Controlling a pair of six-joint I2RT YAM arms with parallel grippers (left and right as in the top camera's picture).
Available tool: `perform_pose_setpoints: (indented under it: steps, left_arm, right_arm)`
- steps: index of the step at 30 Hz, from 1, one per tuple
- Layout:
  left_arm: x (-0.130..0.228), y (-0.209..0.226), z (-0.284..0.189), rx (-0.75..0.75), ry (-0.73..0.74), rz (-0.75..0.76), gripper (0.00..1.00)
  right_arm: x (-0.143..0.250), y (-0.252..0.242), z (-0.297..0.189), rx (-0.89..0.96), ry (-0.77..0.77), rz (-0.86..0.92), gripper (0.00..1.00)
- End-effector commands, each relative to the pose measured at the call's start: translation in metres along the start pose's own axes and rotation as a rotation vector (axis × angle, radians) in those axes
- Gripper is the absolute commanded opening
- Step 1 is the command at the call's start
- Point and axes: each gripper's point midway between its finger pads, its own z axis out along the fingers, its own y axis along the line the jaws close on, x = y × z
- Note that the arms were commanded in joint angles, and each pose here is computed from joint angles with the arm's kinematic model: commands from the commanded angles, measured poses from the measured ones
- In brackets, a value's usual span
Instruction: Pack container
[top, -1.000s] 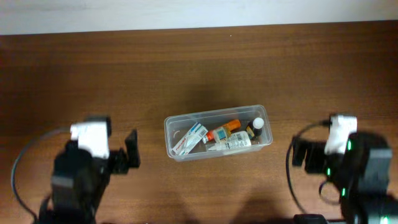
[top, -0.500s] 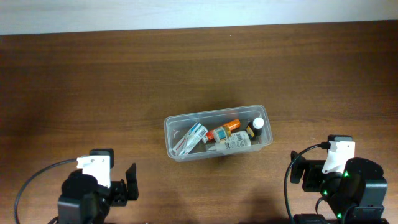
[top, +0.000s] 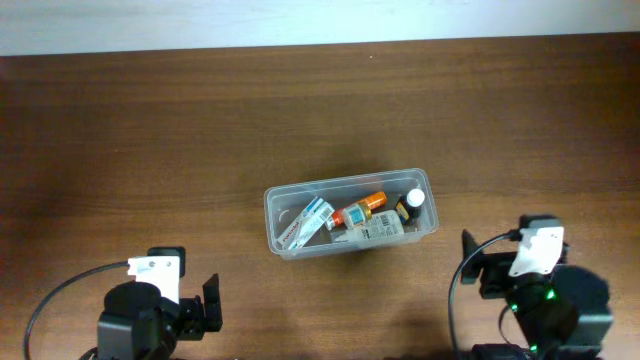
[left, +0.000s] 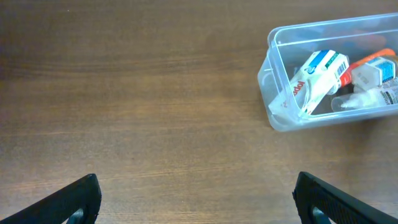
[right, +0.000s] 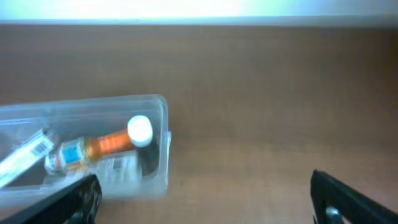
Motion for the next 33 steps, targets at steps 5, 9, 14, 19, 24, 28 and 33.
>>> perform_pose_setpoints:
  steps: [5, 9, 14, 19, 24, 28, 33]
  left_arm:
    - [0.001, -0.001, 0.0, 0.005, 0.0, 0.015, 0.99]
    - [0.001, -0.001, 0.0, 0.005, 0.0, 0.015, 0.99]
    - [0.001, -0.001, 0.0, 0.005, 0.0, 0.015, 0.99]
    - [0.001, -0.001, 0.0, 0.005, 0.0, 0.015, 0.99]
    - [0.001, -0.001, 0.0, 0.005, 0.0, 0.015, 0.99]
    - [0.001, -0.001, 0.0, 0.005, 0.0, 0.015, 0.99]
    - [0.001, -0.001, 0.0, 0.005, 0.0, 0.015, 0.99]
  right_arm:
    - [0.017, 0.014, 0.033, -0.07, -0.325, -0.115, 0.98]
    - [0.01, 0.013, 0.042, -0.053, -0.464, -0.146, 0.98]
    - [0.032, 0.012, 0.058, -0.055, -0.426, -0.139, 0.98]
    - [0.045, 0.012, 0.063, -0.06, -0.37, -0.131, 0.98]
    - [0.045, 0.012, 0.063, -0.06, -0.37, -0.131, 0.98]
    - [0.045, 0.012, 0.063, -0.06, -0.37, -0.131, 0.98]
    - [0.045, 0.012, 0.063, -0.06, -0.37, -0.131, 0.98]
